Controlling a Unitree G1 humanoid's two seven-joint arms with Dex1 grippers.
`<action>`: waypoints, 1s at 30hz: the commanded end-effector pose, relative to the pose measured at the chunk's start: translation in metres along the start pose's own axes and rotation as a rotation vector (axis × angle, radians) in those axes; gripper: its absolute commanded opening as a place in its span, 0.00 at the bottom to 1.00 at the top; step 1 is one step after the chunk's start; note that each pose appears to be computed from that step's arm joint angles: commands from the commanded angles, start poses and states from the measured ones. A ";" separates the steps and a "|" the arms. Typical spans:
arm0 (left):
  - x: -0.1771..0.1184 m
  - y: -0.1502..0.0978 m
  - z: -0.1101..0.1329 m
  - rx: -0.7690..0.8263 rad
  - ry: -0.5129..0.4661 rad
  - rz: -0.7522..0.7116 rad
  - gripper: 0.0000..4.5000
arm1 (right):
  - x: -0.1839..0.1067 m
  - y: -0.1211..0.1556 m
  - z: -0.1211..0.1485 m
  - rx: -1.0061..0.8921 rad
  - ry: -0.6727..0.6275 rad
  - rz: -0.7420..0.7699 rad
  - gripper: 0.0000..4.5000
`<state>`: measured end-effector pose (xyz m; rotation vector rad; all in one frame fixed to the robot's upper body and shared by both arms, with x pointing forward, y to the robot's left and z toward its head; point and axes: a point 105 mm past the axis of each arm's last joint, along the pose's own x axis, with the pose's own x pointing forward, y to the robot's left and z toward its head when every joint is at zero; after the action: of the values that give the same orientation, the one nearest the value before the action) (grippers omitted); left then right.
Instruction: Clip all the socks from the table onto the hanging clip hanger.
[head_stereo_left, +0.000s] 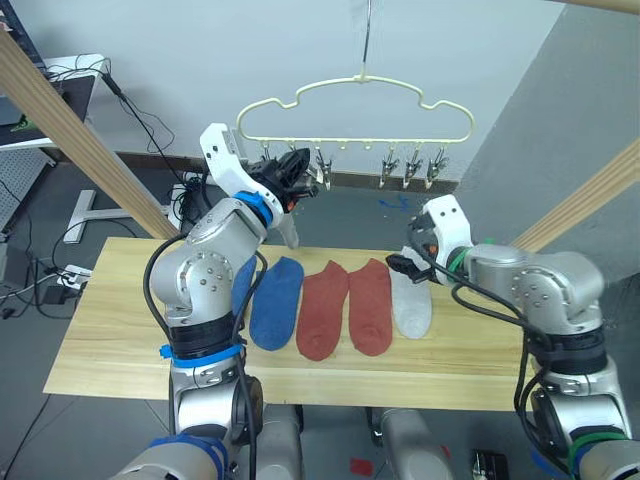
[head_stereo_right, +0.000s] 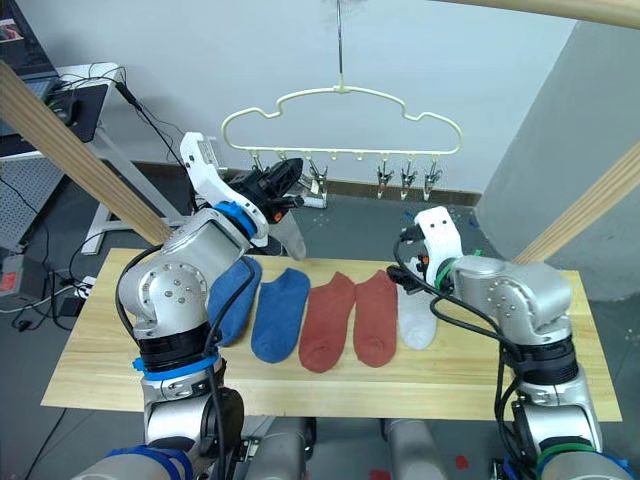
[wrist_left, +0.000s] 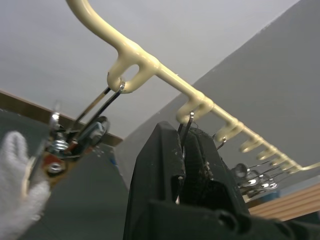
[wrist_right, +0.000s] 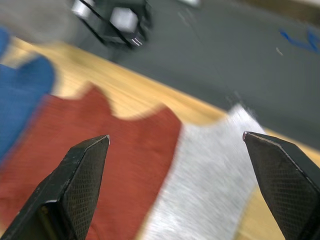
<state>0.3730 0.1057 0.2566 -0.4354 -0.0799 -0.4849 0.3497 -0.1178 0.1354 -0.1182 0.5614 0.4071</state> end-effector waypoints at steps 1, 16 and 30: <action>-0.002 -0.012 0.015 0.010 -0.039 -0.039 0.00 | 0.009 -0.008 -0.002 -0.004 -0.008 -0.075 1.00; -0.004 -0.011 0.011 0.038 -0.015 -0.026 0.00 | 0.055 -0.026 -0.014 0.044 0.016 -0.218 1.00; -0.007 -0.009 0.011 0.040 -0.012 -0.012 0.00 | 0.064 -0.032 -0.037 0.109 0.092 -0.262 1.00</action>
<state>0.3699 0.1062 0.2569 -0.4038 -0.0554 -0.4724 0.3959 -0.1299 0.0704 -0.1059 0.6430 0.1291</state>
